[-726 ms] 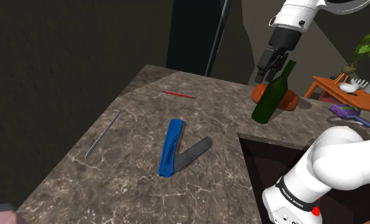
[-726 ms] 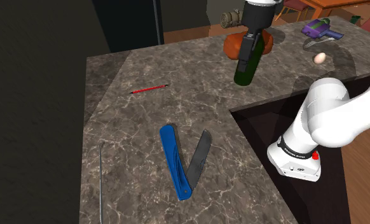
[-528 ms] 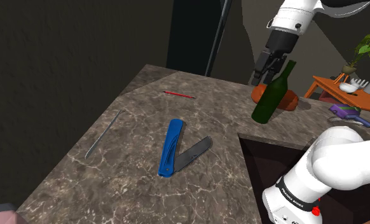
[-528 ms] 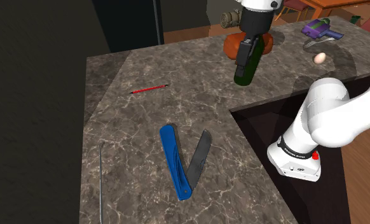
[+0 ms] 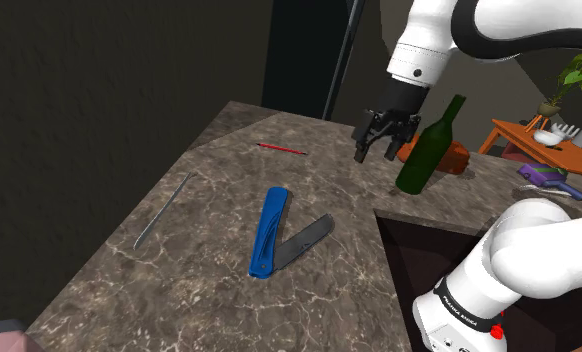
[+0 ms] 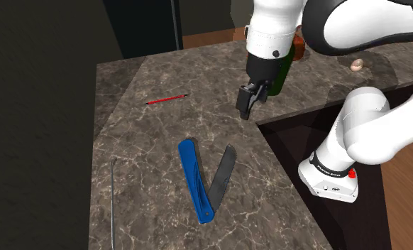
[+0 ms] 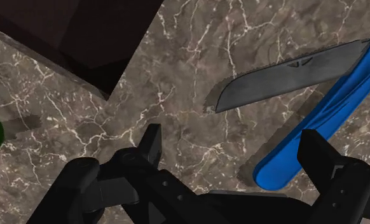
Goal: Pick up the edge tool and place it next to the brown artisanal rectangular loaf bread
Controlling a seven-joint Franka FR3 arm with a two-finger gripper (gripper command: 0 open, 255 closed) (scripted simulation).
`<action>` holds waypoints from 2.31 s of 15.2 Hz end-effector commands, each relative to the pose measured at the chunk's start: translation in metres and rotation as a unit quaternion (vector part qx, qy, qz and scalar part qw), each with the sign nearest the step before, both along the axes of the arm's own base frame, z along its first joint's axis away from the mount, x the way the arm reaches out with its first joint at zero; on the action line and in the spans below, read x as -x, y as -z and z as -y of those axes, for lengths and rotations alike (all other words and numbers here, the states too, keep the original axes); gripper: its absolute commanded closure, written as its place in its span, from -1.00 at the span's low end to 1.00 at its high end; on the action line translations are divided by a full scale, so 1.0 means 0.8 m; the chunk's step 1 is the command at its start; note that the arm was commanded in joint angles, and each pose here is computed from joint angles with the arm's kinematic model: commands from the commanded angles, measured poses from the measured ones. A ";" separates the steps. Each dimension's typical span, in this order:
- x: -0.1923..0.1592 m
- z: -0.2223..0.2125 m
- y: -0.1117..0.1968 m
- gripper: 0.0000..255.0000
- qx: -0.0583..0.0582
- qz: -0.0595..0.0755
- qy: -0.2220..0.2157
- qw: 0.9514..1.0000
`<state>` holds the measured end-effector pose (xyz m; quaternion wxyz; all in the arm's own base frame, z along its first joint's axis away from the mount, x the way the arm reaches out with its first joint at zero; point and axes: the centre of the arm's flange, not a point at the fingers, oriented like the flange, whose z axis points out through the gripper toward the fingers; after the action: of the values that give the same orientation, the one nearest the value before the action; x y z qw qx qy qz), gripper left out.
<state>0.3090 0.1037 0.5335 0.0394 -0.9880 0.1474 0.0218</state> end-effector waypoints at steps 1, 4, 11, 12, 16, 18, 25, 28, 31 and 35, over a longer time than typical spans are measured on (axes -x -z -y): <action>-0.007 -0.029 0.021 -1.00 0.005 0.000 0.029 1.000; -0.022 -0.068 0.050 -1.00 0.014 -0.001 0.068 0.998; -0.069 -0.154 0.119 -1.00 0.033 -0.004 0.160 0.987; -0.076 -0.165 0.129 -1.00 0.035 -0.004 0.173 0.984; -0.111 -0.207 0.171 -1.00 0.046 -0.005 0.224 0.973; -0.129 -0.226 0.192 -1.00 0.052 -0.006 0.250 0.967; -0.132 -0.229 0.236 -1.00 0.053 -0.006 0.254 0.966; -0.132 -0.229 0.246 -1.00 0.053 -0.006 0.254 0.966; -0.132 -0.229 0.246 -1.00 0.053 -0.006 0.254 0.966; -0.132 -0.229 0.246 1.00 0.053 -0.006 0.254 0.966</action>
<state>0.4142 0.2871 0.3368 -0.0093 -0.9185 0.3952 0.0094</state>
